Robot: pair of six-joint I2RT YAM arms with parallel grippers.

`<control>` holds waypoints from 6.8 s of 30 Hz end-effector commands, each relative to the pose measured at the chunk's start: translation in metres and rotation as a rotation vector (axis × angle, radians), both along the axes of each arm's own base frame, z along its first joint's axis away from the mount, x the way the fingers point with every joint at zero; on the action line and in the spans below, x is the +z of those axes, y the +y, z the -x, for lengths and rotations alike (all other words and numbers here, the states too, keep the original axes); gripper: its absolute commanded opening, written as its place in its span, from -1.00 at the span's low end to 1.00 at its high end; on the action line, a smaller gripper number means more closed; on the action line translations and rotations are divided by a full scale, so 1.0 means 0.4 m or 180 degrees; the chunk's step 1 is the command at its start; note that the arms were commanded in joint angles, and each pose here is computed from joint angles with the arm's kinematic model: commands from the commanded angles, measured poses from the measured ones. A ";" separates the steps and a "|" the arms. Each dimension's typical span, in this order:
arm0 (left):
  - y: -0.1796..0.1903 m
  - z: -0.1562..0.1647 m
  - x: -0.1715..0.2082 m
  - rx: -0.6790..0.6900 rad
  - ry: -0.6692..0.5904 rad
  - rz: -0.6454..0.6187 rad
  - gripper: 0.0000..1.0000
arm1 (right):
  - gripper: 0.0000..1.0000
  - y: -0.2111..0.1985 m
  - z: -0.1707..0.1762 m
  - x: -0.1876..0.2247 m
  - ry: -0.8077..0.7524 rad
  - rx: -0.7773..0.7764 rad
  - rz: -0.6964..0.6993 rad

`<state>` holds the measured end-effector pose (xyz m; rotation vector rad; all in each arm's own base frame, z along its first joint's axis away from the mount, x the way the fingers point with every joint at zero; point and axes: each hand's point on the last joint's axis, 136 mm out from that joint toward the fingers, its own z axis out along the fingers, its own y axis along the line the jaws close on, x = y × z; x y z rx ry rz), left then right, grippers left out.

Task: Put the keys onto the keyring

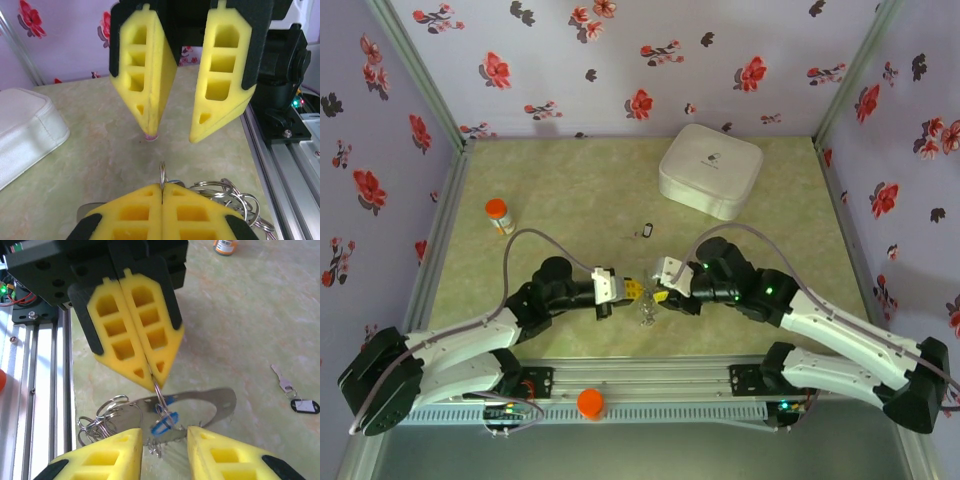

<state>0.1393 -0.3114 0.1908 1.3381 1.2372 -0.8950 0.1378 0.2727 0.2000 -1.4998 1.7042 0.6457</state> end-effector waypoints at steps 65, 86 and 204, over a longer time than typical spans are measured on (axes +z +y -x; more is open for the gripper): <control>-0.023 0.023 0.109 -0.0262 -0.0172 0.0749 -1.00 | -0.59 0.036 -0.011 0.052 -0.0101 0.0012 -0.0619; -0.004 -0.022 0.009 0.0083 0.0047 -0.0344 -0.62 | -1.00 0.048 -0.001 0.025 -0.0061 0.0333 0.0226; -0.026 0.011 0.132 -0.0218 -0.0233 0.0916 -1.00 | -0.32 -0.014 -0.012 0.110 -0.0254 -0.0232 -0.0968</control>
